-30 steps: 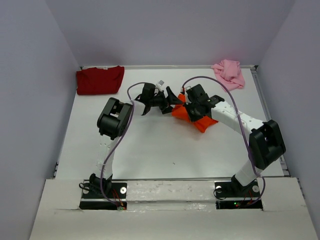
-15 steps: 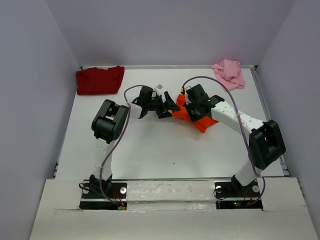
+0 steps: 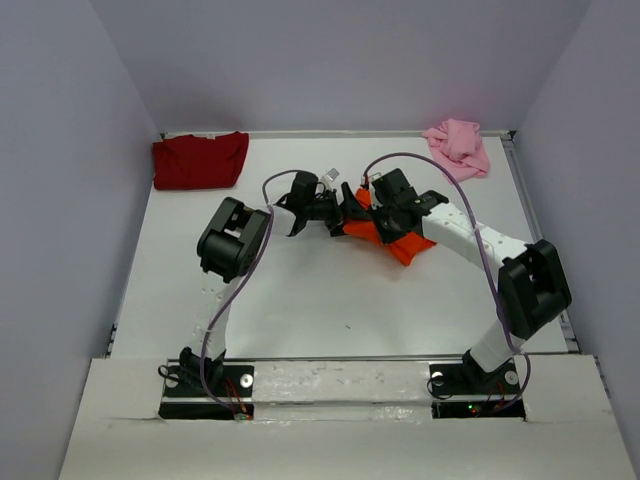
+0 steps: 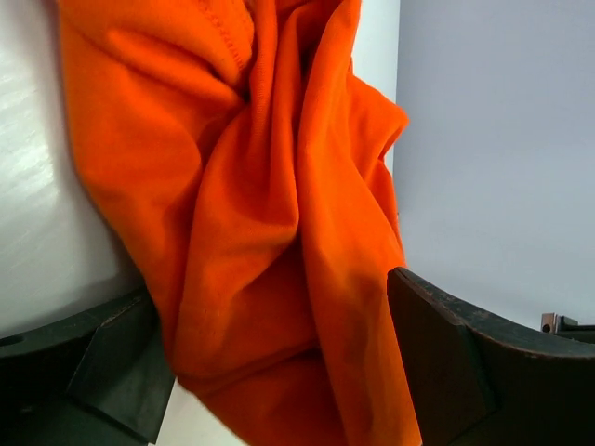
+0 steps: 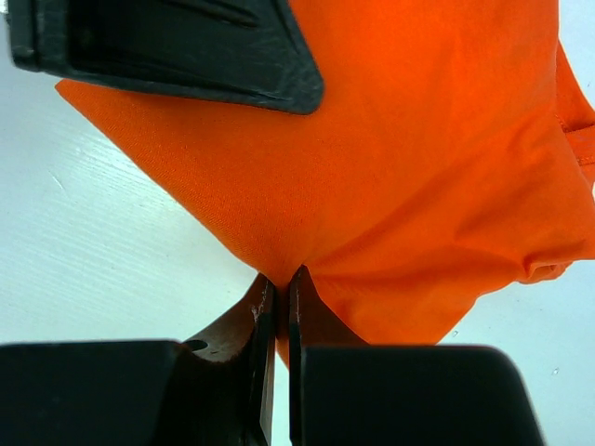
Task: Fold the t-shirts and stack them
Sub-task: Put the neatly folded tshirt into the corner of the board with the left arm
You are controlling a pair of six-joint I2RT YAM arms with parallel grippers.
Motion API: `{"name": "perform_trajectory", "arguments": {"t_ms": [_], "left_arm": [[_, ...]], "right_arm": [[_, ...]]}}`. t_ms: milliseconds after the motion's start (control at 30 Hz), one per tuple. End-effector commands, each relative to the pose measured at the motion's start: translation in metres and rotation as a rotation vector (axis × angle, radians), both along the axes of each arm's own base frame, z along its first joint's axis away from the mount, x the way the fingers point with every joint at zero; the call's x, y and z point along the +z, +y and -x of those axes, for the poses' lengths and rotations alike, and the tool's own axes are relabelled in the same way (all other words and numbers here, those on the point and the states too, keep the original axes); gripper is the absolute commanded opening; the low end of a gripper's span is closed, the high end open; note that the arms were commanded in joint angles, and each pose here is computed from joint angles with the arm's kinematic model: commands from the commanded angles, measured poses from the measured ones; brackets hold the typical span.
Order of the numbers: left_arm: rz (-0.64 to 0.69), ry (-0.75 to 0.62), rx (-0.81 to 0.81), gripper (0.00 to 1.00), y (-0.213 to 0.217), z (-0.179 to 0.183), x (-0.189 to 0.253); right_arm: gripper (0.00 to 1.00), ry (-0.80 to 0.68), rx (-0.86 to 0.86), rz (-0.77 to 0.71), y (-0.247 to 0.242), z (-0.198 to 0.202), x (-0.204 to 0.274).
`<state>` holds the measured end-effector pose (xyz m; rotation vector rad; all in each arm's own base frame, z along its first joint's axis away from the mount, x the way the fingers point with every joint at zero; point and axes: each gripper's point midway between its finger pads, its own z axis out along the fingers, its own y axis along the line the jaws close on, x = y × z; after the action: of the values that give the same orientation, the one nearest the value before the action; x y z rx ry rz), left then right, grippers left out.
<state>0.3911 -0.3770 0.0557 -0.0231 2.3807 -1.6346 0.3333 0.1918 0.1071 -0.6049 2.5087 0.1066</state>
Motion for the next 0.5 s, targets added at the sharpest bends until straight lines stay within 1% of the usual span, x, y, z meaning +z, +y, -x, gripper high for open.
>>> {"name": "perform_trajectory", "arguments": {"t_ms": [0, 300, 367, 400, 467], "left_arm": [[-0.127, 0.174, 0.021, 0.99, 0.005, 0.015, -0.063], [-0.115, 0.179, 0.016, 0.99, -0.008, 0.009, -0.066], [-0.117, 0.175, 0.007, 0.97, -0.01, 0.01, -0.068], [-0.116, 0.175, 0.005, 0.88, -0.011, 0.011, -0.068], [-0.115, 0.173, 0.006, 0.68, -0.011, 0.01, -0.069]], "right_arm": [[0.0, -0.032, 0.028, -0.025, 0.009, 0.0, 0.014], [0.0, -0.034, 0.033, -0.03, 0.012, 0.002, 0.016], [0.0, -0.033, 0.033, -0.032, 0.012, 0.003, 0.016], [0.0, -0.034, 0.03, -0.031, 0.011, 0.003, 0.016], [0.0, -0.031, 0.031, -0.03, 0.011, 0.004, 0.015]]}}
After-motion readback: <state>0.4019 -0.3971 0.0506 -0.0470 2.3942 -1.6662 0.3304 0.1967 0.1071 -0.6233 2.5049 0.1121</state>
